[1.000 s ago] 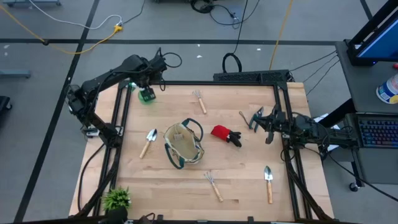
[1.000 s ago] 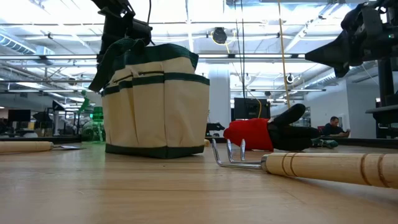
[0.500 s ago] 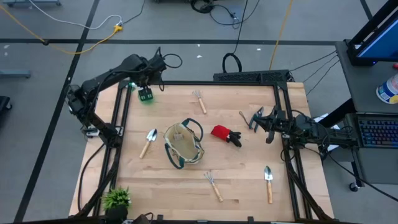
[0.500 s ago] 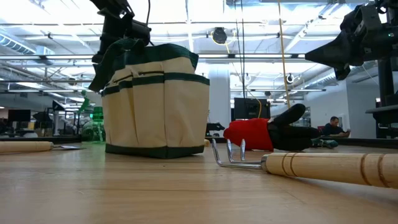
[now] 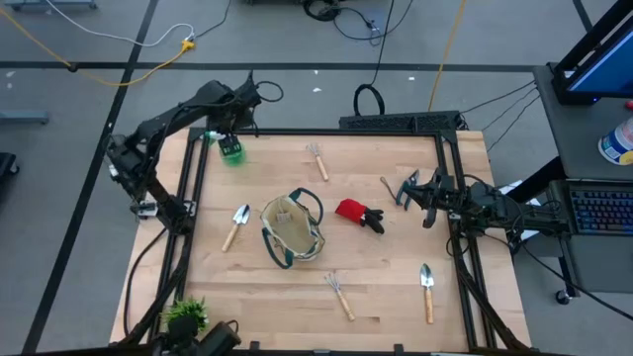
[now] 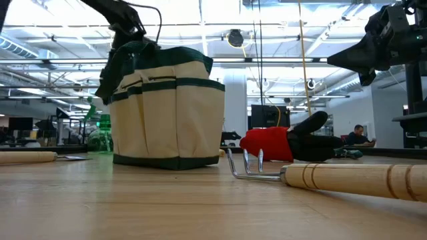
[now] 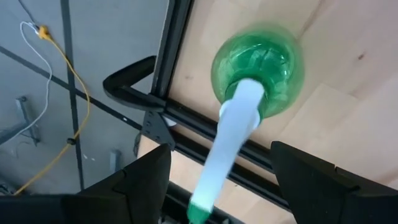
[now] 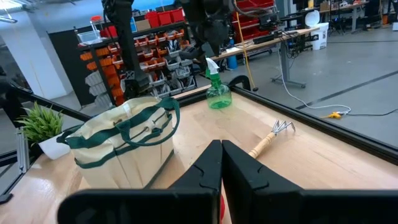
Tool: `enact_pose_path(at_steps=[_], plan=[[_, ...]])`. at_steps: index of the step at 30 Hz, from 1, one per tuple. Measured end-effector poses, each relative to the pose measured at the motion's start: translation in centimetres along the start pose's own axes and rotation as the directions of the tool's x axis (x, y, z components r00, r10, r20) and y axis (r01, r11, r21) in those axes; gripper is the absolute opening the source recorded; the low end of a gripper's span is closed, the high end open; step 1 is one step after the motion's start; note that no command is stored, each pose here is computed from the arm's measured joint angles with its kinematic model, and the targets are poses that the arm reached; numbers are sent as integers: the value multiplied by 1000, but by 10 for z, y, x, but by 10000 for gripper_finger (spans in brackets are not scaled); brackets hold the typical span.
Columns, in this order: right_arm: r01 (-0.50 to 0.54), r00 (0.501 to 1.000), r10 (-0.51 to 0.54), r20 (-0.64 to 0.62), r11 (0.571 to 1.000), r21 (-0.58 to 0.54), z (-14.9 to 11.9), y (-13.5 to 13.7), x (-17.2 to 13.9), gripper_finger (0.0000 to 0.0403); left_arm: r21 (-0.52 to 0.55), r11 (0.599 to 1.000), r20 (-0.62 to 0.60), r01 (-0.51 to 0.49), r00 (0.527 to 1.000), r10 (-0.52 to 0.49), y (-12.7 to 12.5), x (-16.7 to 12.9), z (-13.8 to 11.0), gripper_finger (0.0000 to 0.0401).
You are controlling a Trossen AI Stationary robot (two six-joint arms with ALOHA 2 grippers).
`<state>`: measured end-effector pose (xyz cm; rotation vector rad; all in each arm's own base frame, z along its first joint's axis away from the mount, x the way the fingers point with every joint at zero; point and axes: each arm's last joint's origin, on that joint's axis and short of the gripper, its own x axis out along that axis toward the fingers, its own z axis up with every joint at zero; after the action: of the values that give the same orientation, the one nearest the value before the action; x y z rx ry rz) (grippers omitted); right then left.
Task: Pick & Place Garden tools in Gardening bag
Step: Put the spray bottle into the gardening bag
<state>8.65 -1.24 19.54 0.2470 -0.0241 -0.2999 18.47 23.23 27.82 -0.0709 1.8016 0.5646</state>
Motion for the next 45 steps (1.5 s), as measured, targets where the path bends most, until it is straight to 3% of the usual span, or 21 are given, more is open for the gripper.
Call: enact_pose_path(at_steps=[11, 23, 38, 45], plan=[[0, 1000, 0, 0, 1000, 0, 0, 0, 0, 2, 20, 1000, -90, 1, 996, 1, 5, 22, 11, 282], [0, 1000, 0, 0, 1000, 0, 0, 0, 0, 2, 2, 999, -99, 38, 994, -38, 9, 25, 7, 274], [0, 1000, 0, 1, 1000, 0, 0, 0, 0, 2, 18, 998, -76, 54, 996, -52, 9, 24, 8, 96], [0, 1000, 0, 0, 1000, 0, 0, 0, 0, 2, 12, 999, -88, 52, 995, -51, 8, 23, 7, 55]])
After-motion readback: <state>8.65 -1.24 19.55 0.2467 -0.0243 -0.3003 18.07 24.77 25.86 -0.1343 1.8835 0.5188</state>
